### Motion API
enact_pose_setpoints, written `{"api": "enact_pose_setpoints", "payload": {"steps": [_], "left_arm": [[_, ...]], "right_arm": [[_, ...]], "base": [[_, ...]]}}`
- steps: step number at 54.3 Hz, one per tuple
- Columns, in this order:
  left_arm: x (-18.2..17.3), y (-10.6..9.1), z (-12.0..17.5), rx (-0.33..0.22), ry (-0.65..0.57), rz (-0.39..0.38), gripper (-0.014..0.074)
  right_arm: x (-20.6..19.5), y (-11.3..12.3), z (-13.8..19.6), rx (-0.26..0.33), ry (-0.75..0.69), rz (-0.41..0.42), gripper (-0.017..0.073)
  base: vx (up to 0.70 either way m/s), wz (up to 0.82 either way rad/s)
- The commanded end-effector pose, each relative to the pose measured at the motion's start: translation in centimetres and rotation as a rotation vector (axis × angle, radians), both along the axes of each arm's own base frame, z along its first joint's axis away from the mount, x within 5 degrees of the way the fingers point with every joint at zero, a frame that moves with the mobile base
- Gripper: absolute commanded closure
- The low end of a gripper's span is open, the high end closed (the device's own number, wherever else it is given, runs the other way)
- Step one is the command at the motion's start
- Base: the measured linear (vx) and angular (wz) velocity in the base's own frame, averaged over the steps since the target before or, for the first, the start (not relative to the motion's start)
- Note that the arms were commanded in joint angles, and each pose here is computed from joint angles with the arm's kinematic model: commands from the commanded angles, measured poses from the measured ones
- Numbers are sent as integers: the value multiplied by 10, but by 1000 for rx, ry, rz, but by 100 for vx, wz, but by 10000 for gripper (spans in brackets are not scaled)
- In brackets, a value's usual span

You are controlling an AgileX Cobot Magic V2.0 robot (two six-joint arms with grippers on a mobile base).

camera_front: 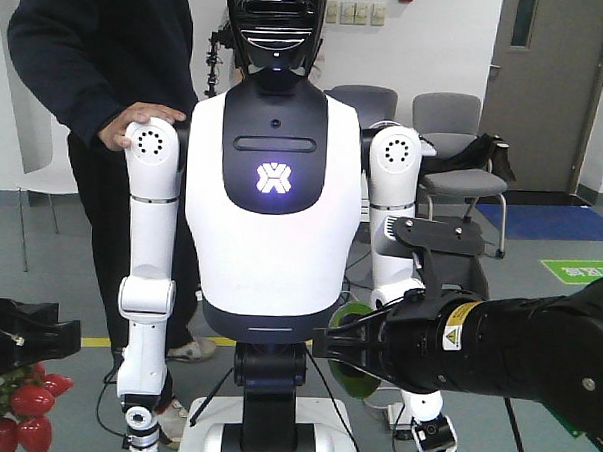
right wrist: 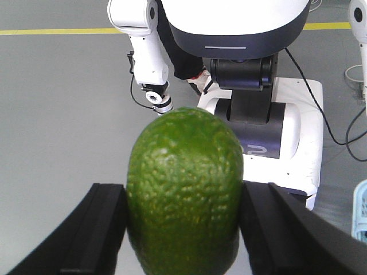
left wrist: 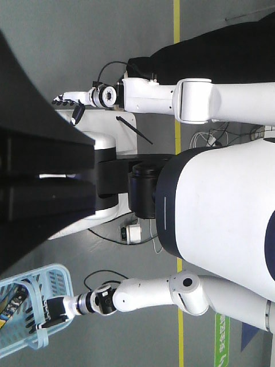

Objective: Pick snacks and fruit into basket
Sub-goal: 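Drive the base toward the humanoid holding the light blue basket, then move the right gripper with the lime down over the blue basket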

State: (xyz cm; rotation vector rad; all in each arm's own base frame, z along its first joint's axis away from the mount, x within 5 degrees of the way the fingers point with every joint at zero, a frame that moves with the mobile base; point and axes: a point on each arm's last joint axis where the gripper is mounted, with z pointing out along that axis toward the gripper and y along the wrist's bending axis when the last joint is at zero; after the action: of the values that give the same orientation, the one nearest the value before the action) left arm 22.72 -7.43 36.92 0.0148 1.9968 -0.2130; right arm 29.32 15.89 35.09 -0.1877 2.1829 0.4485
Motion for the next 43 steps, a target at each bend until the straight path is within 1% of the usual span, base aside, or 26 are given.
{"api": "enact_pose_setpoints", "payload": {"steps": [1,37,43], "left_arm": [[-3,-1,20,-26,-110,-31,599],[-3,-1,20,-26,-111,-32,599],[-3,-1,20,-26,-111,-32,599]], "right_arm": [[-3,-2,29,54,-136,8,569],[-3,-2,29,56,-132,7,569],[-4,-2,28,66,-118,6,569]], "base": [[0,0],[0,0],[0,0]]}}
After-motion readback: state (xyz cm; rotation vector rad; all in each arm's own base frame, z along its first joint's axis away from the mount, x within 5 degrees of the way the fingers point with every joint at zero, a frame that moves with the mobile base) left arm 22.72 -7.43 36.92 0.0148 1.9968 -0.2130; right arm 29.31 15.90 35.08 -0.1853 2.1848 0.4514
